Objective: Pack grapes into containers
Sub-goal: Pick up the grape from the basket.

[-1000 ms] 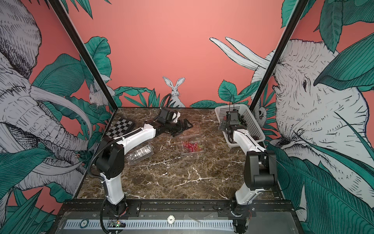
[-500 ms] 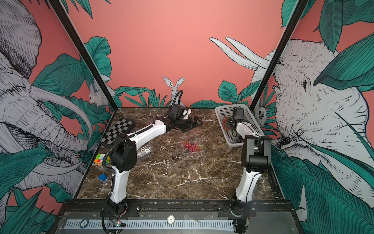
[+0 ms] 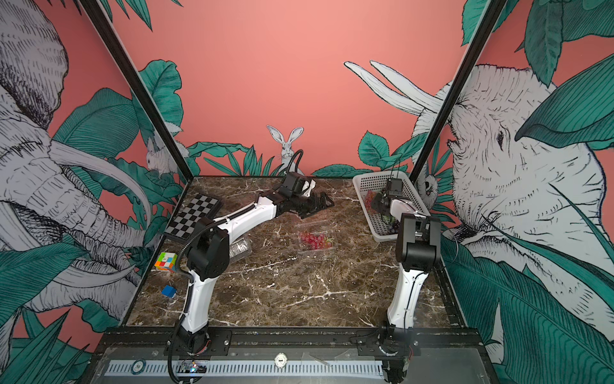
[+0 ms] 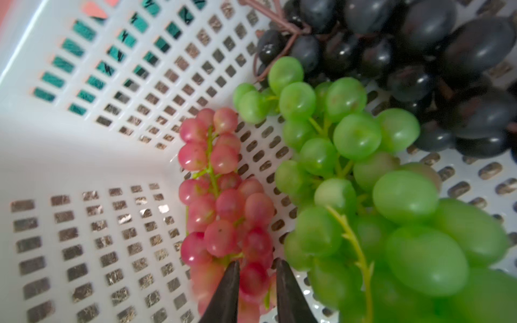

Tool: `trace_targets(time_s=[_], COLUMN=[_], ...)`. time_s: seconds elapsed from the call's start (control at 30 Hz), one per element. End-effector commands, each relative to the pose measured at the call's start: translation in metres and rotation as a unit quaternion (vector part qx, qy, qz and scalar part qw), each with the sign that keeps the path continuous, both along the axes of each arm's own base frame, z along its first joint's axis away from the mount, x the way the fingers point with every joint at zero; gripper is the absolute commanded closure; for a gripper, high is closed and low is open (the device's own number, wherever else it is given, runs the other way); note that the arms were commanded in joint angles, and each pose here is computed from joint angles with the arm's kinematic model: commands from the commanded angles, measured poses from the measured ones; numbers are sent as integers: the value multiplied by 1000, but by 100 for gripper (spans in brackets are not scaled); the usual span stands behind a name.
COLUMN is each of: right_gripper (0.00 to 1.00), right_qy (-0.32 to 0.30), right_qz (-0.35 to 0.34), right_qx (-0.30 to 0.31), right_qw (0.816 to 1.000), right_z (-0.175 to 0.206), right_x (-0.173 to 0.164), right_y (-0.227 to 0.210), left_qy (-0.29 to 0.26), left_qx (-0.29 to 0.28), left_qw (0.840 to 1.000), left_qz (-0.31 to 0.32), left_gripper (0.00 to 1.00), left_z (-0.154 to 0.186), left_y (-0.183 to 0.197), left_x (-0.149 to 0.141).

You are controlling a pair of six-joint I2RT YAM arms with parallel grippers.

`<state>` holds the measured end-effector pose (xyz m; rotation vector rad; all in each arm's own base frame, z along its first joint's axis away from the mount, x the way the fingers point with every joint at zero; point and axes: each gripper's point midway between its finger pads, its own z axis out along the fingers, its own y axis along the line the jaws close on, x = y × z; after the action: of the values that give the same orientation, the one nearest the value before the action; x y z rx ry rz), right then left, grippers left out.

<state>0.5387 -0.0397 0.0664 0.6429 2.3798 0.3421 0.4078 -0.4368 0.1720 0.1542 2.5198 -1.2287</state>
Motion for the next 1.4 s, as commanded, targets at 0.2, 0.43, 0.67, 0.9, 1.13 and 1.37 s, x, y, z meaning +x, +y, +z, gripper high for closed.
trace_targets(time_s=[0.2,0.43,0.67,0.9,1.13,1.37], right_gripper=[73,63,74,85,91,91], right_qy=[-41,-47,-31,-46,-67,-80], right_qz=[42,50,48,41,33,26], right_qx=[72,97,111,122,123,114], right_qw=[996,993,992,991,990,990], right_z=[-1,-5,-21,-5,25,48], right_x=[21,27,25,23,13,-8], right_y=[18,25,27,29,29,29], left_qy=[6,9,12,10,-2,-19], left_qx=[3,8,10,11,12,13], left_qw=[1000,1000,1000,1000,1000,1000], left_qz=[-16,-15,-14,-15,-11,-9], left_gripper=[0,0,0,1,0,1], left_z=[2,-1,-2,1,12,25], left_y=[-10,-9,-9,-7,0,10], left_x=[-18,-18,-19,-23,-27,-34])
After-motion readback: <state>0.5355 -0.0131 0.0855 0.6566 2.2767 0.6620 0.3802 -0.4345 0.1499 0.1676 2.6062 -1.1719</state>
